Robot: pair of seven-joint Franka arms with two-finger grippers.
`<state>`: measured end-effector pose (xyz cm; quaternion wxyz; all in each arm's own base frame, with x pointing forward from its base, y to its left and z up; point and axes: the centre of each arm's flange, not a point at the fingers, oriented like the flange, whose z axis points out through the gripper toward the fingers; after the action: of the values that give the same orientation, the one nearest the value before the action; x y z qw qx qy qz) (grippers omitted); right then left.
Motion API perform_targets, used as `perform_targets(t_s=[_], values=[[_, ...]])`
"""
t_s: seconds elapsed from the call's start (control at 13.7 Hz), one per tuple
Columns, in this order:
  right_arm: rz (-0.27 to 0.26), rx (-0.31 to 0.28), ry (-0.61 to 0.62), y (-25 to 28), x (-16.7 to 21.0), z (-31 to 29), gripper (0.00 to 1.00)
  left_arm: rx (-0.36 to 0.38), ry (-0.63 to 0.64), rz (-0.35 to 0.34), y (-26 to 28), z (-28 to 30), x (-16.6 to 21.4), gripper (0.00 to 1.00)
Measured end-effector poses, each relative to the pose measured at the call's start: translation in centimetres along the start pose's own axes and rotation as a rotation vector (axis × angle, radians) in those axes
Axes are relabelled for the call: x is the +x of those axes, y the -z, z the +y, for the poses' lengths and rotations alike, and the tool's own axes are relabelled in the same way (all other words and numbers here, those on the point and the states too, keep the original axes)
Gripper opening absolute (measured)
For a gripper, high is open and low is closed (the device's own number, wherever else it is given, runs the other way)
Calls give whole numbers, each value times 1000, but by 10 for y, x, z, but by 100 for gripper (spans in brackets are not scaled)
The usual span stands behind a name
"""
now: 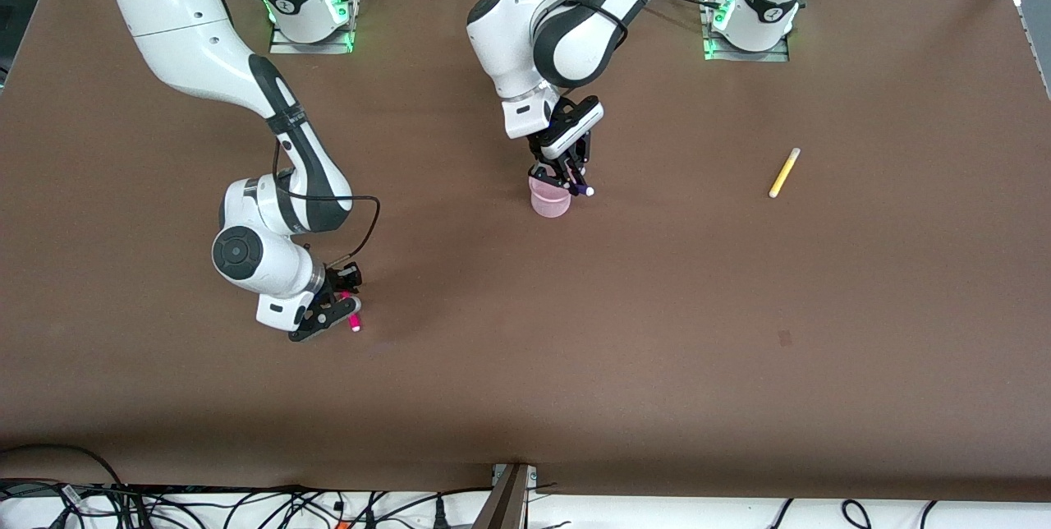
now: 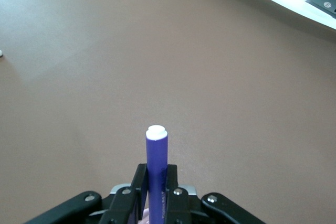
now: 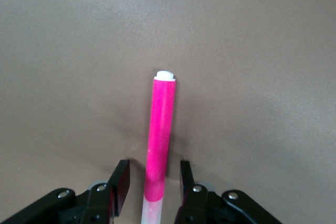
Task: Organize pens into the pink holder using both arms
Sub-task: 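Lower the pen into the cup while the right gripper grasps the pink pen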
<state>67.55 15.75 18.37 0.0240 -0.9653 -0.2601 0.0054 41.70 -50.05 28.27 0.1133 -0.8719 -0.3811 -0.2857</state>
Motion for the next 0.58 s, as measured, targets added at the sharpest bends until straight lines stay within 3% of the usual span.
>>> perform_targets(t_s=[0.15,0.22,0.36,0.58], values=[[8,-3,0,-3,1,0,30,-4,10,0,1,4,1,32],[13,-5,0,-3,1,1,30,-10,16,-1,3,6,4,43],[21,-7,0,-2,2,1,17,-16,22,-2,6,9,6,62],[27,-9,1,-1,3,1,17,-11,41,15,7,15,27,91]])
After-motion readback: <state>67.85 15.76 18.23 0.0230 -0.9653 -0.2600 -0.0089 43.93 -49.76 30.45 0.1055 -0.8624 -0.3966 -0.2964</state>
